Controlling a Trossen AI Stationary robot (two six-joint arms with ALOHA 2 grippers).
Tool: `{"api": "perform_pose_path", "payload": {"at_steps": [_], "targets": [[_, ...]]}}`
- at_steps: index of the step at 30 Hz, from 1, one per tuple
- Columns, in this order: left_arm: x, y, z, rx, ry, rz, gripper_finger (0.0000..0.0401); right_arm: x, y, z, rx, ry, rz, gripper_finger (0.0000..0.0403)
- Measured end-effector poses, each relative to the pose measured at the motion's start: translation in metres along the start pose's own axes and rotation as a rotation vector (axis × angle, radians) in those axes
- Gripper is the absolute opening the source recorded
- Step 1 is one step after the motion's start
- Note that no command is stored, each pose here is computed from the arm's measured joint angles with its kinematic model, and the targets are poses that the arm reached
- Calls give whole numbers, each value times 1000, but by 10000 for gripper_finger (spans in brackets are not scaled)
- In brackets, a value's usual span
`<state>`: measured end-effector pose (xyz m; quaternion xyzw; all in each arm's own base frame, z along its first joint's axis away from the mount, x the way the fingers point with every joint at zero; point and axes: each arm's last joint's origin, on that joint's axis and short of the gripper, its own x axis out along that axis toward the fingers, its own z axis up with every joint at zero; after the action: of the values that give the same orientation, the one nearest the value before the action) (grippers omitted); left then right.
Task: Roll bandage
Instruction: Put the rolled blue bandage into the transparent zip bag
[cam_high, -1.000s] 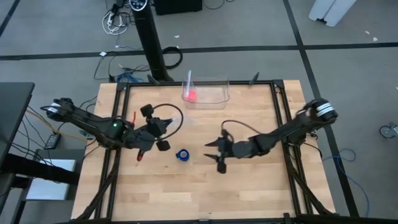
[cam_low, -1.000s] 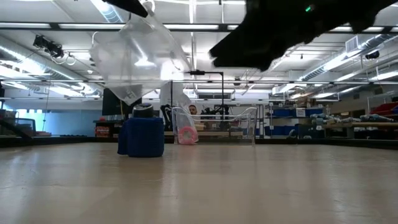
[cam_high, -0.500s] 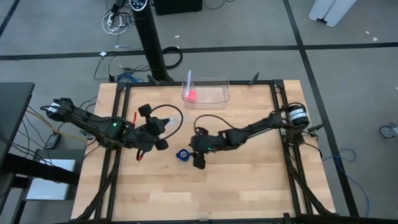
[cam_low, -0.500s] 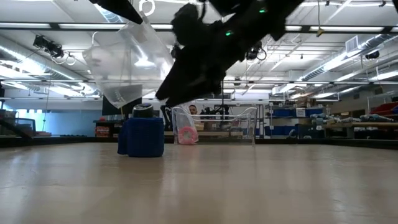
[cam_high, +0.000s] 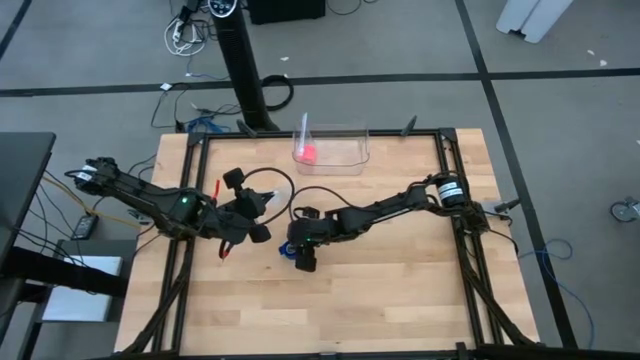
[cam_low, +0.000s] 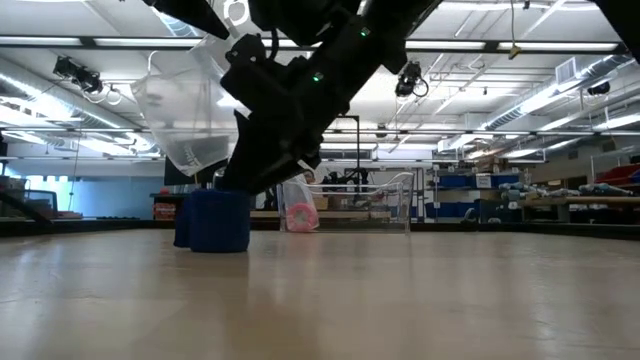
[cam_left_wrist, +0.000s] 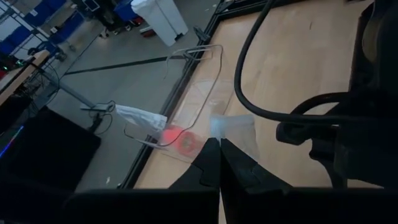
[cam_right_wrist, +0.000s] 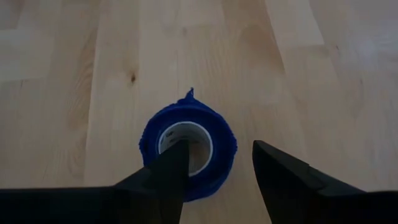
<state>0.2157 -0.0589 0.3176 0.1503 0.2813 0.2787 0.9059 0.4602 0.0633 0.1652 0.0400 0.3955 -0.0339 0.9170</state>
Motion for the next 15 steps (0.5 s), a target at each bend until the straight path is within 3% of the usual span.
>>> {"api": "perform_pose_path", "payload": {"at_steps": [6, 15], "targets": [[0, 0, 0, -11, 1, -1, 0, 0, -2, -1, 22, 14, 13, 179], [0, 0, 0, -12, 3, -12, 0, -2, -1, 6, 34, -16, 31, 206]]}}
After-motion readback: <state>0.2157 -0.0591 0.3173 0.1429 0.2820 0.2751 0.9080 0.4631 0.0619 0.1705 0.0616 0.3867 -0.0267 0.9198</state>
